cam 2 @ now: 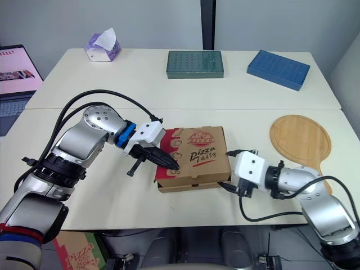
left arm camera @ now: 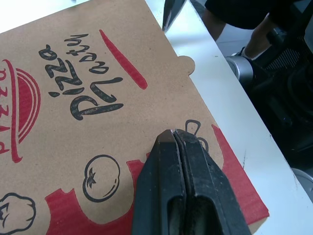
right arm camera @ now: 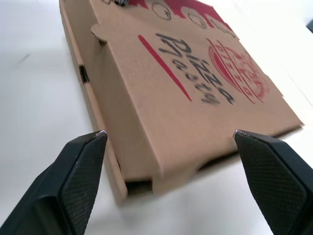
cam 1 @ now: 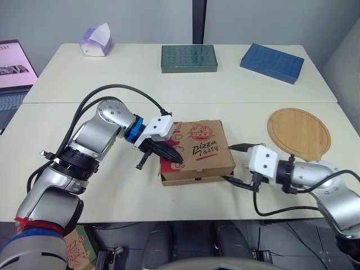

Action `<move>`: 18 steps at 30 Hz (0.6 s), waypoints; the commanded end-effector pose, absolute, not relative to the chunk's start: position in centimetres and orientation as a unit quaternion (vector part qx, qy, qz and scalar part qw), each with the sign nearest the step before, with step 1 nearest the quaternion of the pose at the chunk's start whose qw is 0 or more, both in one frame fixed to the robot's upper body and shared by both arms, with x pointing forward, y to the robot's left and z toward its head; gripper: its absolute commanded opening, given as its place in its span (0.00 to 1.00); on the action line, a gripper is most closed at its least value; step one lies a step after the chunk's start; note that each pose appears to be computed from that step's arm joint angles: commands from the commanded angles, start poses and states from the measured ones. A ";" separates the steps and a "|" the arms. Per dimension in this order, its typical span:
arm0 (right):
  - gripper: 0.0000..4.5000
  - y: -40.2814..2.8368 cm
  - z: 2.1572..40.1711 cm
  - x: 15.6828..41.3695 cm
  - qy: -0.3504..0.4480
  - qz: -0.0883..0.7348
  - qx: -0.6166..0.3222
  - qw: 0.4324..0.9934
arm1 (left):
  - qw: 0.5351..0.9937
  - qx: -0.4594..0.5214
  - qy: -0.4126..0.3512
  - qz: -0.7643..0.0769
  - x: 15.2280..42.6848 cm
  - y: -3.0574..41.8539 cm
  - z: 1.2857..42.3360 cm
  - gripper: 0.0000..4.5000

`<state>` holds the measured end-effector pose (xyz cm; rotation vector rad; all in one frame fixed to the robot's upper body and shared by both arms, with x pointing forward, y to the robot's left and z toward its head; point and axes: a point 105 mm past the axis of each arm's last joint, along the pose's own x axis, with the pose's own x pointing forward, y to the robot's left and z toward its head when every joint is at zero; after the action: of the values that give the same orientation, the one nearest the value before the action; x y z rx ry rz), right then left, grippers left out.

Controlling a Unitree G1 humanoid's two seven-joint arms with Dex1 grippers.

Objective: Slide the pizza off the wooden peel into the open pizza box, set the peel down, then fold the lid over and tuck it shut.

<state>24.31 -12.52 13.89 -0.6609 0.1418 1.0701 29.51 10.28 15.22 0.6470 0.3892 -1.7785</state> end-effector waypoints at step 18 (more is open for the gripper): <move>0.24 -14.6 12.0 25.7 0.124 0.488 -0.266 0.822 | 0.572 0.274 0.175 -0.753 29.7 10.4 14.8 0.00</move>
<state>26.14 -15.73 11.27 -0.5649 0.3044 0.9873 29.67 10.15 15.14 0.6277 0.3862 -1.7756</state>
